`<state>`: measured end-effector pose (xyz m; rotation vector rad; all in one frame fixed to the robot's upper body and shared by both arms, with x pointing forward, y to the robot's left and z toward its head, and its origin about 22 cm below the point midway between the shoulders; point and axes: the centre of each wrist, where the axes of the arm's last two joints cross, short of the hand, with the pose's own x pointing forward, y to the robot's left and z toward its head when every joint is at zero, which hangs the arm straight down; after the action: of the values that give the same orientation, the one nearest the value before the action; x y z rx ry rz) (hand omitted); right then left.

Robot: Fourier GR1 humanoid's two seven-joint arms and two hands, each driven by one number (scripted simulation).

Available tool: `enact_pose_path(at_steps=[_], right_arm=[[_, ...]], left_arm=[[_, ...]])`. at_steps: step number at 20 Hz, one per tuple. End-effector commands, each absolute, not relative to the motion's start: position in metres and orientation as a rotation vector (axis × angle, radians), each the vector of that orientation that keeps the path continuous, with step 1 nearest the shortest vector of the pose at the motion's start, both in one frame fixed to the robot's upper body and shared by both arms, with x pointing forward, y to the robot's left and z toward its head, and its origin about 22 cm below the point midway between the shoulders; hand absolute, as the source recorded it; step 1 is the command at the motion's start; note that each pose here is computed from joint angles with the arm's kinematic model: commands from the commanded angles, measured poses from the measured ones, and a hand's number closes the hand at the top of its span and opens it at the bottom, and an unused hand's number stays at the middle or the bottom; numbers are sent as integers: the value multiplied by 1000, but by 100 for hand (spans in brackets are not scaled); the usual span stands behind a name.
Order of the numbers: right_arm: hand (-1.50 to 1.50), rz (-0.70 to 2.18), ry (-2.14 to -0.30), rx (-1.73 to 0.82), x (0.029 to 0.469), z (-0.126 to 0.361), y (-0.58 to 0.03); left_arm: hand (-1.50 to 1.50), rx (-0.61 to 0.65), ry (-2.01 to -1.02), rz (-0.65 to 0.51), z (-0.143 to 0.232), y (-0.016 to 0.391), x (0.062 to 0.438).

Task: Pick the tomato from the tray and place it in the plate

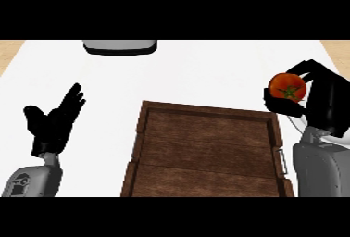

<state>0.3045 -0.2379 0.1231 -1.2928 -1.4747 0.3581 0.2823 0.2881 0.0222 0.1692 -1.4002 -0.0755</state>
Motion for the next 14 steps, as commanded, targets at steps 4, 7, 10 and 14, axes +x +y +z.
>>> enact_pose_path(at_steps=[4,7,10,14], right_arm=[[150,225,-1383,-1352,324,124,-321],[150,219,-1362,-1352,320,108,-366],[150,259,-1321,-1363,309,94,-395],[150,372,-1203,-1309,324,81,-417]], left_arm=[[0,172,-1404,-84,16,285,275],[0,175,-1410,-94,10,283,280],[0,173,-1432,-96,22,291,289],[0,152,-1427,-85,30,285,287]])
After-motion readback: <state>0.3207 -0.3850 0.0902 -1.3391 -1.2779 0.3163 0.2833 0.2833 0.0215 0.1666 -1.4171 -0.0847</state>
